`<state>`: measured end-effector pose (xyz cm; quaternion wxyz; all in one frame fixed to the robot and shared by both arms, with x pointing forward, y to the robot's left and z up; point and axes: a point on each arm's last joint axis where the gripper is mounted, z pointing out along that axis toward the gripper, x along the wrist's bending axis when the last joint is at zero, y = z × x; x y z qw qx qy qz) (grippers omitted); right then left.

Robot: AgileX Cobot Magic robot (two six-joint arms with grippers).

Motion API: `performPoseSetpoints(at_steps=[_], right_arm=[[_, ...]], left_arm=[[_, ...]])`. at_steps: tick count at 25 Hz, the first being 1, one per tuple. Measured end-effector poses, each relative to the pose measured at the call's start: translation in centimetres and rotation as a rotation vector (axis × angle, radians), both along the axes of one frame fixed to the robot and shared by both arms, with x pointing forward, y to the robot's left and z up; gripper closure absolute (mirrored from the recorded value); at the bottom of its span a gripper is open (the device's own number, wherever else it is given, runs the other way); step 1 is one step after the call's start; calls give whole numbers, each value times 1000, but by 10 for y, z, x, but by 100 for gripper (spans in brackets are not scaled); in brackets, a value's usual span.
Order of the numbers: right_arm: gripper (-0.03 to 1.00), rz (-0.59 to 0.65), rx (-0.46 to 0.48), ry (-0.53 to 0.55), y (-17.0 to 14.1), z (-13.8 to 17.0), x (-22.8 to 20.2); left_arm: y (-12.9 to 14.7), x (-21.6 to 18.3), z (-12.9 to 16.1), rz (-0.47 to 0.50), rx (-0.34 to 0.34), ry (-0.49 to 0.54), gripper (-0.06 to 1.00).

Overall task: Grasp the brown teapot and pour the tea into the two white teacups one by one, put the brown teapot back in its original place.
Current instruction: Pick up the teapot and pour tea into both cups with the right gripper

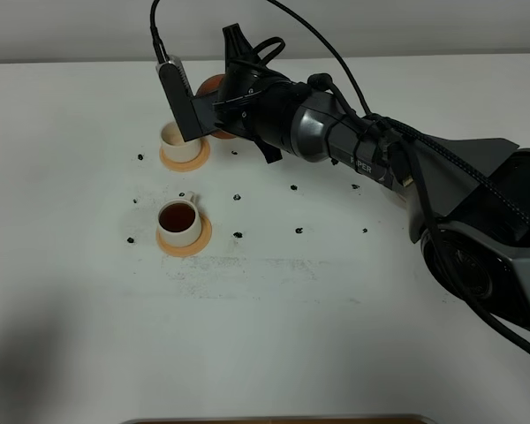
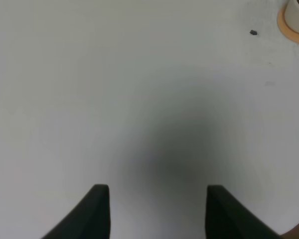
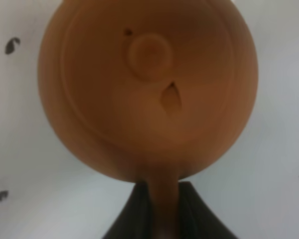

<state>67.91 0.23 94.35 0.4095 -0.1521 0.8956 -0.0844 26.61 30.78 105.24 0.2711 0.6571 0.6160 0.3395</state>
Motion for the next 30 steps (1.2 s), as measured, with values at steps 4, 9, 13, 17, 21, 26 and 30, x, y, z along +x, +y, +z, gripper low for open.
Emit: performPoseSetpoints(at_steps=[4,9,13,17,21,26,30], right_arm=[[85,16,-24,-11,0,1,0],[85,29,-36,-27,0,2,1],[85,30,-38,-29,0,2,1],[85,36,-44,-33,1,2,1],[85,46,-39,-36,4,3,0],[85,67,-57,-41,5,3,-1],[85,77,-69,-49,6,3,-1]], left_arm=[[0,0,0,0,1,0,49],[0,0,0,1,3,0,49],[0,0,0,2,4,0,49],[0,0,0,2,4,-1,49],[0,0,0,2,4,-1,49],[0,0,0,2,4,-1,49],[0,0,0,2,4,-1,49]])
